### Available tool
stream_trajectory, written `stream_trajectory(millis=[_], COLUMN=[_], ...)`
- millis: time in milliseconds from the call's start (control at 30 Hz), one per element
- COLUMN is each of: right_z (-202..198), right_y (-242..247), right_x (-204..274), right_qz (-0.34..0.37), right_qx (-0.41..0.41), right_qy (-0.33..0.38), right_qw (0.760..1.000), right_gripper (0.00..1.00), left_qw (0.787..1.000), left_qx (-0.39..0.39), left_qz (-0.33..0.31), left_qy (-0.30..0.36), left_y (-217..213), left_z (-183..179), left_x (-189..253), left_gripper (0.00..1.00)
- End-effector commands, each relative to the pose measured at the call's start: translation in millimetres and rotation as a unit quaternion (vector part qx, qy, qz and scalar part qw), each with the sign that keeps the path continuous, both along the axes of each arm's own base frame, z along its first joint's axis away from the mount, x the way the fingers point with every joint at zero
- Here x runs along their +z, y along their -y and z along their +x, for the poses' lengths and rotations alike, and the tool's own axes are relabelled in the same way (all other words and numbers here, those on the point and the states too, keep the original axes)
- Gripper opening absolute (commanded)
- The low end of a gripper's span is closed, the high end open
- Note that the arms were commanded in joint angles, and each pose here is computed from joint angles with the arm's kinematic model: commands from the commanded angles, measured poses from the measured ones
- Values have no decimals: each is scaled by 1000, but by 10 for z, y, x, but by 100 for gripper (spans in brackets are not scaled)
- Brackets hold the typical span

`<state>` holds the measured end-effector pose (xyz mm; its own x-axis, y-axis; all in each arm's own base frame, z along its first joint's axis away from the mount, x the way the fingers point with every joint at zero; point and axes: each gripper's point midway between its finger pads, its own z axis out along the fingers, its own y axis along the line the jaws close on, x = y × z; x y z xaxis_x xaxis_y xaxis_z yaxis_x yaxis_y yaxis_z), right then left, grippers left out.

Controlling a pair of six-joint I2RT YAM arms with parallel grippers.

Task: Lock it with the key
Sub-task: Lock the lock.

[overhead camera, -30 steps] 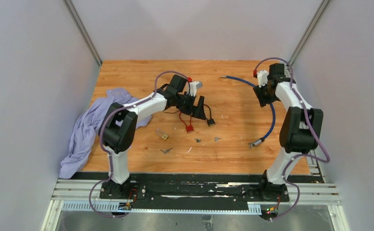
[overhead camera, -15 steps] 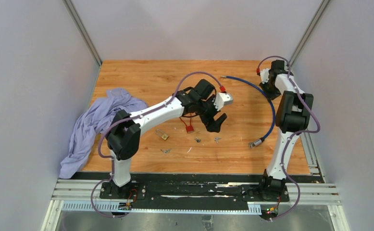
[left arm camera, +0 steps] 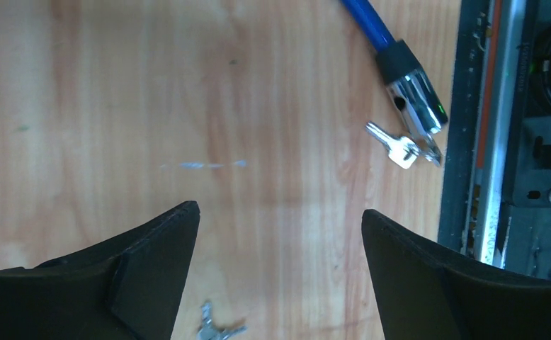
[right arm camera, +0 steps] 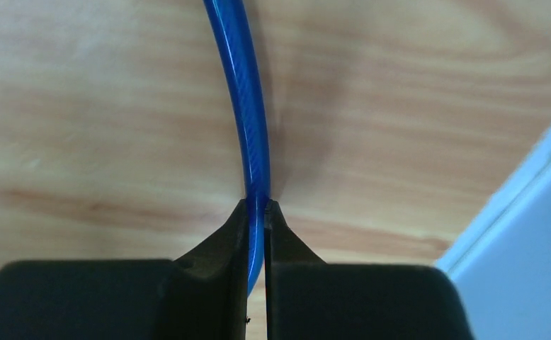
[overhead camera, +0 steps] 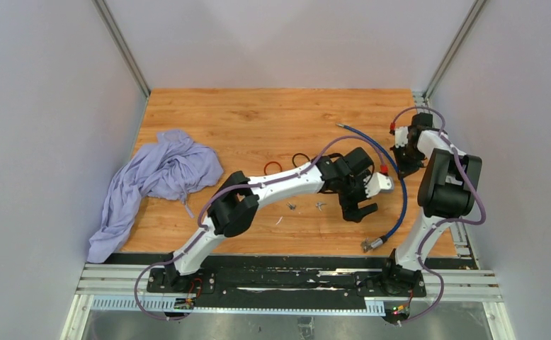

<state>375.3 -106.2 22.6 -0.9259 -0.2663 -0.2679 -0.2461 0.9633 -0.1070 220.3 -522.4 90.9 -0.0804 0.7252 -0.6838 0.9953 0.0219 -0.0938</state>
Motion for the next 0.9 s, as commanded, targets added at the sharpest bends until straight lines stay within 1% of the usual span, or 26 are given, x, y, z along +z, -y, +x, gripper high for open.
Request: stream_trajectory(millis=[0, 100, 200, 300, 433, 567, 667, 767, 867], right_z=[-528, -548, -441, -288, -41, 210, 298, 269, 165], right_y=[-455, -604, -638, -654, -658, -550, -576, -637, -646], right_x=[-35, 8, 14, 32, 47, 40, 41, 27, 35], right_qz=[110, 148, 161, 175, 193, 182, 198, 212, 206], right_qx=[-47, -73, -104, -136, -180, -212, -229, -236, -229], right_qy=[-54, -46, -24, -4, 17, 41, 44, 37, 34], right_qw=[991, 985, 981, 975, 964, 959, 952, 948, 951], right_gripper=[1, 1, 1, 1, 1, 1, 1, 1, 1], left_qw=[999, 998, 996, 994, 991, 992, 994, 997, 997], left_qx=[-36, -47, -37, -5, 30, 52, 63, 66, 67], left_qz=[3, 2, -4, -8, -5, -2, 8, 26, 47], left_qy=[-16, -51, -79, -107, -131, -118, -88, -45, -9], left_y=[125, 146, 151, 128, 60, 8, -9, -31, -87], left_z=[-264, -477, -661, -787, -830, -771, -660, -511, -383], left_x=[-32, -82, -40, 6, 10, -57, -161, -316, -465], left_gripper=[89, 89, 89, 90, 90, 90, 91, 91, 90])
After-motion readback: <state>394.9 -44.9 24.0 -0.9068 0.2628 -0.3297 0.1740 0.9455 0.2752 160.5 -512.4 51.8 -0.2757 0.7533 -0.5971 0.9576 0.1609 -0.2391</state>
